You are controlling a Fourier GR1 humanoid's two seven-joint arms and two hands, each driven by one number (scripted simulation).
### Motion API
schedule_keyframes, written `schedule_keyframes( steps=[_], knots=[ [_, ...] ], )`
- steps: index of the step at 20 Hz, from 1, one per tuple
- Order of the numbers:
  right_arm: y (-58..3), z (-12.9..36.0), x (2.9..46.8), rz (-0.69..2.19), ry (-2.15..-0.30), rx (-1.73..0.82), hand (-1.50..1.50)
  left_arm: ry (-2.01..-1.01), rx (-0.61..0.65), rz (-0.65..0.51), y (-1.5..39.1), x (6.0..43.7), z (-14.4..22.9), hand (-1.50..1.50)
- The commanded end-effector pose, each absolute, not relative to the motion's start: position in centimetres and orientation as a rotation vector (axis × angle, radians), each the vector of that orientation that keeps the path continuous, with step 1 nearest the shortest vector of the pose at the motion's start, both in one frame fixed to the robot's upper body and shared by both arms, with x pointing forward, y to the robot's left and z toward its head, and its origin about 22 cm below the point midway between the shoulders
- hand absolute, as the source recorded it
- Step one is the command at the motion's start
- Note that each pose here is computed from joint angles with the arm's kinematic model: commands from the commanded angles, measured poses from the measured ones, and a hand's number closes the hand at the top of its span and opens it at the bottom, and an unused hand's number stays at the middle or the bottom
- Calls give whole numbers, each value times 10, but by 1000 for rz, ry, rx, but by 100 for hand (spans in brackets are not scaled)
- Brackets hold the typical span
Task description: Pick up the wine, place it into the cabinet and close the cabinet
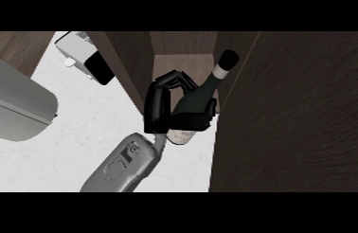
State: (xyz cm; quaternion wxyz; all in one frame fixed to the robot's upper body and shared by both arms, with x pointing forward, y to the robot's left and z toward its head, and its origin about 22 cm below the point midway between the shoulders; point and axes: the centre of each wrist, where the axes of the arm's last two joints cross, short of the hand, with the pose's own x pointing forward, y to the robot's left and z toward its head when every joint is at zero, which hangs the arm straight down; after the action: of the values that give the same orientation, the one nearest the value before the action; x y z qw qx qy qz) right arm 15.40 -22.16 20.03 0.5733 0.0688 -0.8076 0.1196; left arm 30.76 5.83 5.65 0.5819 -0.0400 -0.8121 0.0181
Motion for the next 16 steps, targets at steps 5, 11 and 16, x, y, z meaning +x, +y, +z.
schedule_keyframes(
  steps=[5, 11, 16],
  knots=[
    [-236, 209, 135, 279, -1932, 202, -150, -1926, -36, 38, 76, 317, 33, 150],
    [-219, 209, 139, 283, -1933, 219, -150, -1923, -15, 86, 81, 332, 32, 150],
    [-217, 205, 149, 259, -1956, 204, -150, -1902, 3, 125, 74, 360, 49, 150]
  ],
)
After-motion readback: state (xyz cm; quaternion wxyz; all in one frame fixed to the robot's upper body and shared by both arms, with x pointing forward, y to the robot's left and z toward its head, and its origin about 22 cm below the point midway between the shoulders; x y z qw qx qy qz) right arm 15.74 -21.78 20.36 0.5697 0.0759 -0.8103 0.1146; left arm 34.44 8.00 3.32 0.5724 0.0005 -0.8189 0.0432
